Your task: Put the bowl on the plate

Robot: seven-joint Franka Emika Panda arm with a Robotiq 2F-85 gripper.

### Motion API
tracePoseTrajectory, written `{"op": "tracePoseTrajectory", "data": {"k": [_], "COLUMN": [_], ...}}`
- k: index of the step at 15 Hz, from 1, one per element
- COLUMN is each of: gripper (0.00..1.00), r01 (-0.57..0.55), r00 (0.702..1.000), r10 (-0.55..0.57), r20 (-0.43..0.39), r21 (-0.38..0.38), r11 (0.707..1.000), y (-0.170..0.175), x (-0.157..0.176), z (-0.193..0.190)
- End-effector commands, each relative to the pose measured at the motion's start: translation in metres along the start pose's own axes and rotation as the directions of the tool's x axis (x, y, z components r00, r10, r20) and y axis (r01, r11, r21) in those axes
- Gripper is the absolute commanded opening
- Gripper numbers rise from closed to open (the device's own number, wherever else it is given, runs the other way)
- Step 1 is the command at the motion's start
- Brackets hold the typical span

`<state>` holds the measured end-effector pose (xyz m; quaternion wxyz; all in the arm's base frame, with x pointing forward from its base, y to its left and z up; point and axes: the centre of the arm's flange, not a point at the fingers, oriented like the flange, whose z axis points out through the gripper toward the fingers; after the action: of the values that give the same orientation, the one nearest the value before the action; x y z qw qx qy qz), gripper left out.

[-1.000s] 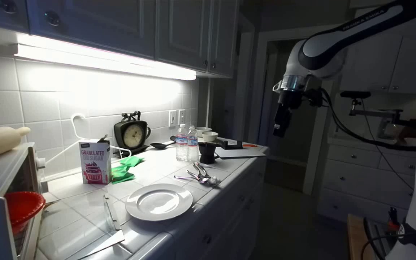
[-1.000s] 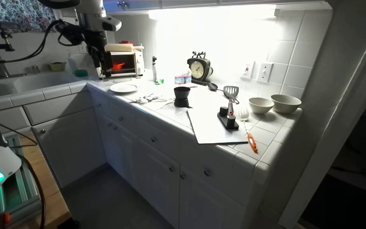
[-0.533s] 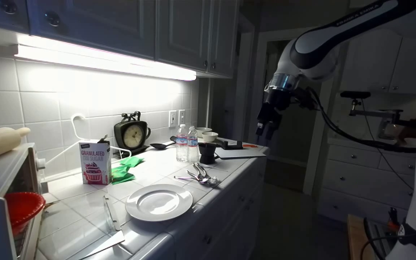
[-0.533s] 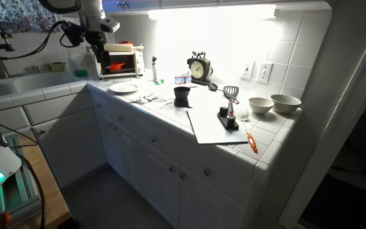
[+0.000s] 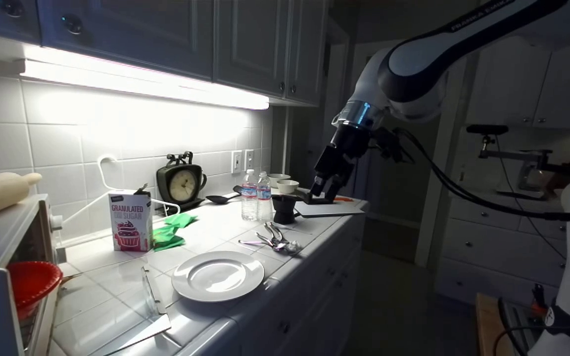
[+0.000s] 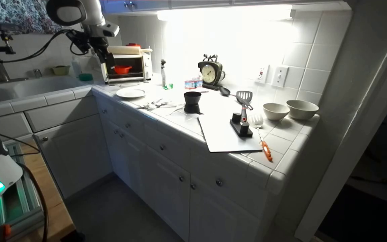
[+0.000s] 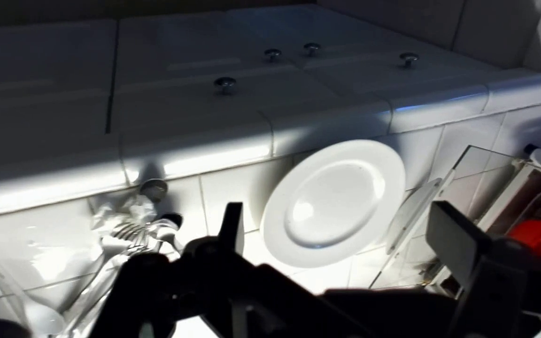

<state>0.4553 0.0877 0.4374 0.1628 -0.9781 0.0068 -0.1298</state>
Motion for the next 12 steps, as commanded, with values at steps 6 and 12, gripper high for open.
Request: {"op": "tracePoseTrajectory", "data": {"k": [6, 12], "gripper": [1.00, 1.00], "r01": [0.076, 0.072], "r00": [0.997, 0.997], "r10": [-0.079, -0.074], "r20": [0.015, 0.014], "r21": [0.123, 0.121], "r11": [0.989, 0.990], "y": [-0.043, -0.041], "x": [0.013, 0.014], "z": [0.024, 0.023]}}
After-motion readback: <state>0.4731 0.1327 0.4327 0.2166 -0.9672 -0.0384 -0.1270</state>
